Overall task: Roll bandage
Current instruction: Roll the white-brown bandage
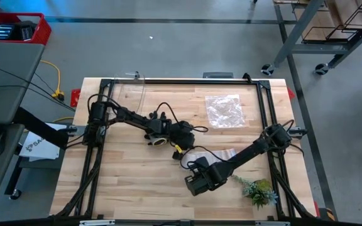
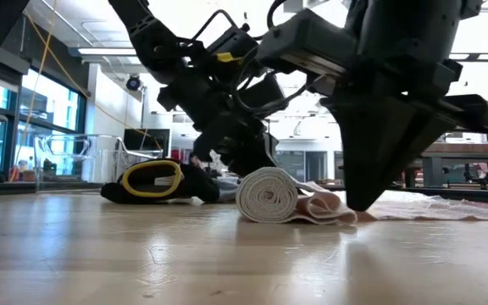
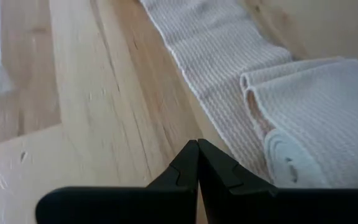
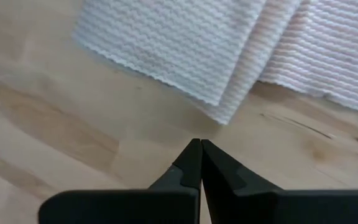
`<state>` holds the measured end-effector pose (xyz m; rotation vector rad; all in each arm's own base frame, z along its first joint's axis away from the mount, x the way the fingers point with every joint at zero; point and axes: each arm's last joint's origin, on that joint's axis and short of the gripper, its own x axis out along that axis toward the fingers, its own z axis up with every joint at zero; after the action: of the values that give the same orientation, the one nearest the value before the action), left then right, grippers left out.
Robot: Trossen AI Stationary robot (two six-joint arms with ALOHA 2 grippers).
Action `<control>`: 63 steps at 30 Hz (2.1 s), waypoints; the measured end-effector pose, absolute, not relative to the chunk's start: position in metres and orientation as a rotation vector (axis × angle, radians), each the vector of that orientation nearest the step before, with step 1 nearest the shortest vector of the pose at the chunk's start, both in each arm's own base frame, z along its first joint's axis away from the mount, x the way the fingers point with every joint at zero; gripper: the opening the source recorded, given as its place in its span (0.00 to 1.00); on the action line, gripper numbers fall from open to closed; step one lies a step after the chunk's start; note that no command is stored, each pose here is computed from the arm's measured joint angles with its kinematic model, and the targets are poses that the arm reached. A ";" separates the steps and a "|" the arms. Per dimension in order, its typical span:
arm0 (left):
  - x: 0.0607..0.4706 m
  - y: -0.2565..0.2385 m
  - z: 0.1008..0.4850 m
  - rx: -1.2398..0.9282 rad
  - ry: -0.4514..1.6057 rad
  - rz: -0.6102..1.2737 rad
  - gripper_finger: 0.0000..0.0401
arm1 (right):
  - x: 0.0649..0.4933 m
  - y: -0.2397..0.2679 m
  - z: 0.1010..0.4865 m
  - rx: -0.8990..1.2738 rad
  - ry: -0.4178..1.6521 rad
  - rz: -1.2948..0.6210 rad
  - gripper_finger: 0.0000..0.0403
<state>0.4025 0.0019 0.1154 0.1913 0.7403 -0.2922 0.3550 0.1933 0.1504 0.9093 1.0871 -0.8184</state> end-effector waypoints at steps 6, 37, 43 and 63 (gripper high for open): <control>0.403 0.001 0.104 0.189 0.772 -0.298 0.00 | 0.355 0.192 0.147 0.892 1.095 -0.837 0.00; 0.400 -0.016 0.109 0.152 0.748 -0.450 0.00 | 0.369 0.170 0.134 0.786 1.025 -0.876 0.00; 0.398 -0.015 0.108 0.181 0.778 -0.417 0.00 | 0.369 0.176 0.138 0.819 1.022 -0.834 0.00; 0.373 0.044 0.171 0.143 0.835 -0.139 0.00 | 0.320 0.158 0.213 0.838 1.113 -1.005 0.00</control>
<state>0.3726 0.0443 0.1707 0.1426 0.8352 -0.1391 0.3197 0.1575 0.2131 0.8375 1.1128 -1.0049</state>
